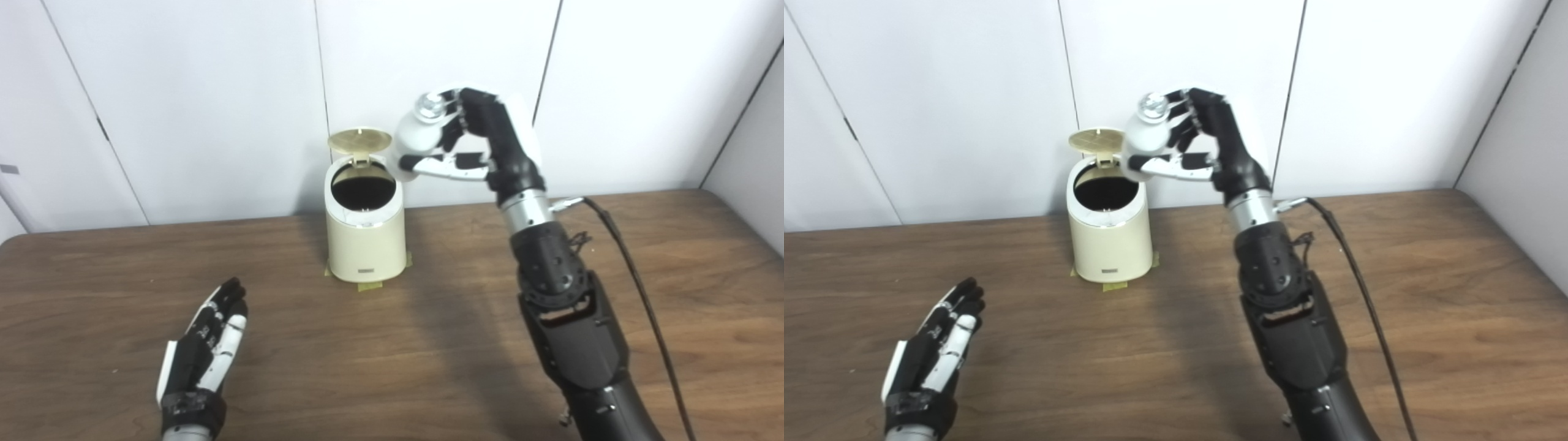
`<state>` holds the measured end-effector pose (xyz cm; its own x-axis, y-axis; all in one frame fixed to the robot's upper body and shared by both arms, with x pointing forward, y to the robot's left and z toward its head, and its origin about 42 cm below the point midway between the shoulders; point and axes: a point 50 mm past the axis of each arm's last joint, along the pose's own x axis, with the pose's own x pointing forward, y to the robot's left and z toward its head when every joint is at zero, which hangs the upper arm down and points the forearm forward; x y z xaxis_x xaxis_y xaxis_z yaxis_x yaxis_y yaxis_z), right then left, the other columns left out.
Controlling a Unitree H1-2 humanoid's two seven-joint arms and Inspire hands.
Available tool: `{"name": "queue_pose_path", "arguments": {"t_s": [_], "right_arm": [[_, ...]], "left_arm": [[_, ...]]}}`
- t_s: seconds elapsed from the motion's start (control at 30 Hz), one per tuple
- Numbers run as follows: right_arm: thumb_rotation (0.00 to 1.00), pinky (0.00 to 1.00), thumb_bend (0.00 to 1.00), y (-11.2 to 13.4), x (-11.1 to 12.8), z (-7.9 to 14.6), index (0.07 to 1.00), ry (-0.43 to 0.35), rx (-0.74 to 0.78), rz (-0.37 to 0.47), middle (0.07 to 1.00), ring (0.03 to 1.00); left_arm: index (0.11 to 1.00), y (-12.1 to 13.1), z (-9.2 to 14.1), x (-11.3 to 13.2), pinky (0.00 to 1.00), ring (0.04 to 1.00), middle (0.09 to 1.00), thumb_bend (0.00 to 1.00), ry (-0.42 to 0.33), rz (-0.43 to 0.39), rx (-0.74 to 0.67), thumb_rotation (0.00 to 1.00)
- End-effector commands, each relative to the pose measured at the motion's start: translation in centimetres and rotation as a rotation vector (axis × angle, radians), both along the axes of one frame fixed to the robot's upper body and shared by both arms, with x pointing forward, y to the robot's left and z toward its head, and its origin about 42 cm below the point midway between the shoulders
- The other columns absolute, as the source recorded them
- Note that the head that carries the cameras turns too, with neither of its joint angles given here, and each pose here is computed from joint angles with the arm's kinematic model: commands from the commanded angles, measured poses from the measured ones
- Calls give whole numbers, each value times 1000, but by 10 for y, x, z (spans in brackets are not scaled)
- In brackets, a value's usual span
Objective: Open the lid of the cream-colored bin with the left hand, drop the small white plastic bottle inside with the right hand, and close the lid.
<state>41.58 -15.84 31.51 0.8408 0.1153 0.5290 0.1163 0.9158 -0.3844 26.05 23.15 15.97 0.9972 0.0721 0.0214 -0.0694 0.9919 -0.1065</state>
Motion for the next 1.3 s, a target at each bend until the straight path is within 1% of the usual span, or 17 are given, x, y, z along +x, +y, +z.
{"name": "queue_pose_path", "arguments": {"t_s": [0.0, 0.1, 0.3, 0.37, 0.5, 0.77, 0.83, 0.97, 1.07, 1.1, 1.17, 1.27], "right_arm": [[0, 295, 516, 12, 4, 30, 524, -121, 10, 20, 473, 376], [0, 296, 516, 24, 9, 27, 519, -103, 24, 37, 479, 377], [0, 294, 517, 34, 19, 17, 516, -66, 30, 37, 485, 379], [0, 299, 514, 37, 21, 13, 532, -57, 30, 46, 486, 378], [0, 301, 513, 40, 27, 6, 539, -51, 27, 70, 484, 375], [0, 306, 515, 45, 36, -5, 521, -43, 12, 69, 482, 377], [0, 310, 515, 46, 37, -9, 522, -48, 19, 71, 483, 379], [0, 310, 515, 46, 40, -16, 523, -83, 41, 75, 481, 380], [0, 313, 515, 45, 42, -17, 522, -116, 36, 65, 483, 382], [0, 311, 504, 45, 42, -17, 526, -123, 38, 58, 489, 403], [0, 311, 498, 45, 43, -17, 529, -136, 51, 45, 491, 414], [0, 308, 496, 46, 45, -16, 530, -158, 70, 28, 491, 411]], "left_arm": [[889, -7, 9, -1, 947, 908, 872, 436, -62, 11, -2, 438], [887, -11, 8, -2, 943, 906, 874, 430, -62, 16, -7, 437], [881, -14, 8, -4, 936, 904, 877, 447, -64, 24, 2, 444], [883, -14, 8, -5, 933, 899, 872, 451, -64, 26, 3, 443], [884, -15, 9, -5, 932, 893, 866, 458, -65, 28, 2, 436], [886, -15, 10, -5, 940, 900, 868, 464, -68, 29, -2, 441], [885, -17, 11, -4, 938, 895, 865, 464, -71, 31, -2, 438], [891, -20, 11, -3, 936, 901, 872, 468, -68, 30, 3, 444], [891, -22, 11, -3, 929, 905, 875, 469, -67, 29, 9, 453], [893, -23, 11, -3, 924, 902, 873, 474, -67, 29, 8, 452], [894, -23, 11, -4, 922, 900, 873, 480, -68, 29, 6, 448], [894, -22, 12, -5, 922, 898, 868, 479, -69, 31, 5, 442]]}}
